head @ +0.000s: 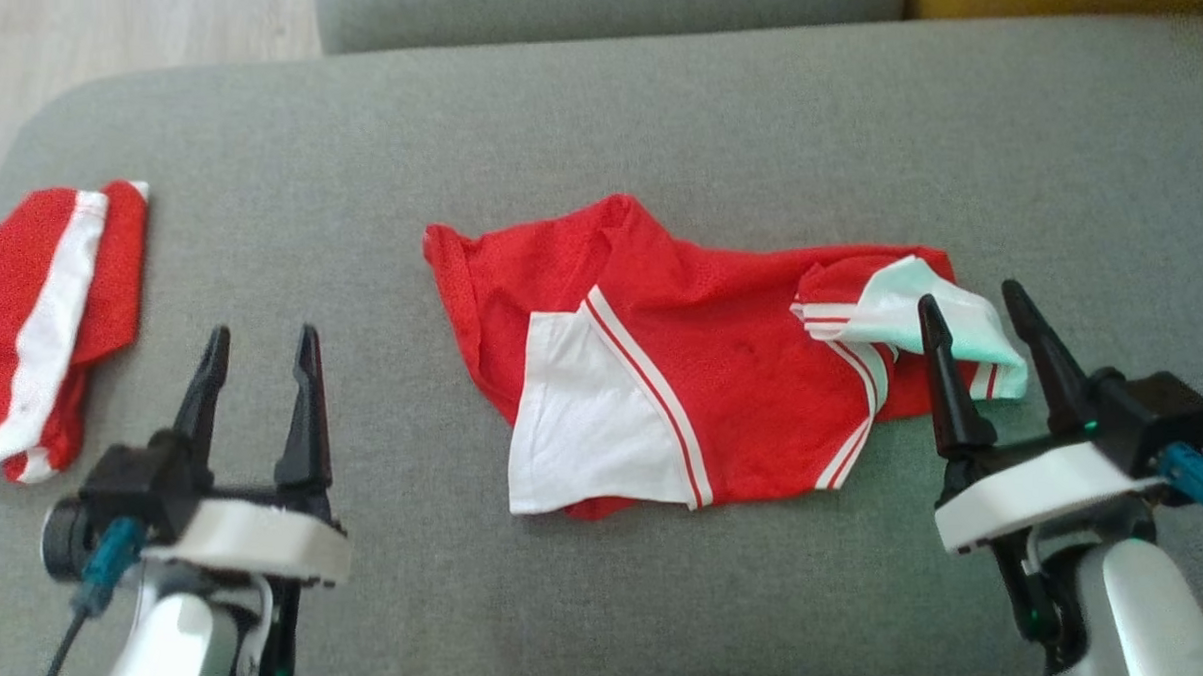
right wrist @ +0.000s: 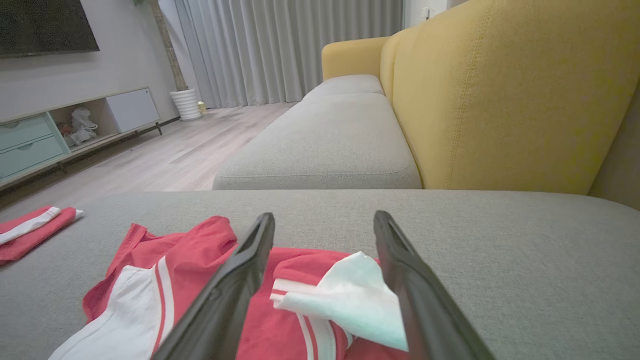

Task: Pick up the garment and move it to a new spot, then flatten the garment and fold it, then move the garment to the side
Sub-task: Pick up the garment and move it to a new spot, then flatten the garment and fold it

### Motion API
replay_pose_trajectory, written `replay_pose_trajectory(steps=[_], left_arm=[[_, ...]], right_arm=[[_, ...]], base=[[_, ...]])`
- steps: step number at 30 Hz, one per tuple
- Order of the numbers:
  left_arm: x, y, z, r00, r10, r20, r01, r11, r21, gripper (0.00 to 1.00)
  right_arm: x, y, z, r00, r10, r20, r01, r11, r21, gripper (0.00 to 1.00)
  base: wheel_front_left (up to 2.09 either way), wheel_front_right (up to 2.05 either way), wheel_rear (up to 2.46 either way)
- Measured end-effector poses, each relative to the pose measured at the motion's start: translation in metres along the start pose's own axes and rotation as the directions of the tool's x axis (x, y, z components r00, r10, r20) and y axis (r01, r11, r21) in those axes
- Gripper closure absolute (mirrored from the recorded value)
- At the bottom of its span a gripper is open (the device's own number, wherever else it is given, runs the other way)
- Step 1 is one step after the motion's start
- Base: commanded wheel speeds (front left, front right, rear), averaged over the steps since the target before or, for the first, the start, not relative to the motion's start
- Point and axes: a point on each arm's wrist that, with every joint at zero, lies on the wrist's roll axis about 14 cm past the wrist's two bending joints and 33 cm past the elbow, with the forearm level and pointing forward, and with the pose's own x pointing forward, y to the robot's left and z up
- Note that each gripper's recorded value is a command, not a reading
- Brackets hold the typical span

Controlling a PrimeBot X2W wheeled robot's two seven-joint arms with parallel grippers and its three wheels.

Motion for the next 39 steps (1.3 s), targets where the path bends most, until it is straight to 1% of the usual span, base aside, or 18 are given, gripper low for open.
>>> replay_pose_trajectory(steps=[9, 19, 39], left_arm=[[-0.03, -0.005, -0.004, 1.0, -0.018, -0.019, 0.018, 1.0, -0.01, 0.0], [-0.047, -0.006, -0.006, 0.999, -0.019, -0.027, 0.019, 1.0, -0.008, 0.0], [-0.049, -0.002, -0.011, 0.999, -0.005, -0.051, 0.005, 1.0, 0.01, 0.0]], right_arm=[[-0.031, -0.002, -0.004, 1.0, -0.024, -0.017, 0.024, 1.0, -0.003, 0.0], [-0.053, -0.005, -0.002, 0.999, -0.044, -0.017, 0.044, 0.999, -0.006, 0.0], [-0.055, -0.005, 0.004, 0.999, -0.048, -0.006, 0.048, 0.999, -0.008, 0.0]], base=[[0.0, 0.0, 0.0], [0.0, 0.0, 0.0], [0.0, 0.0, 0.0]])
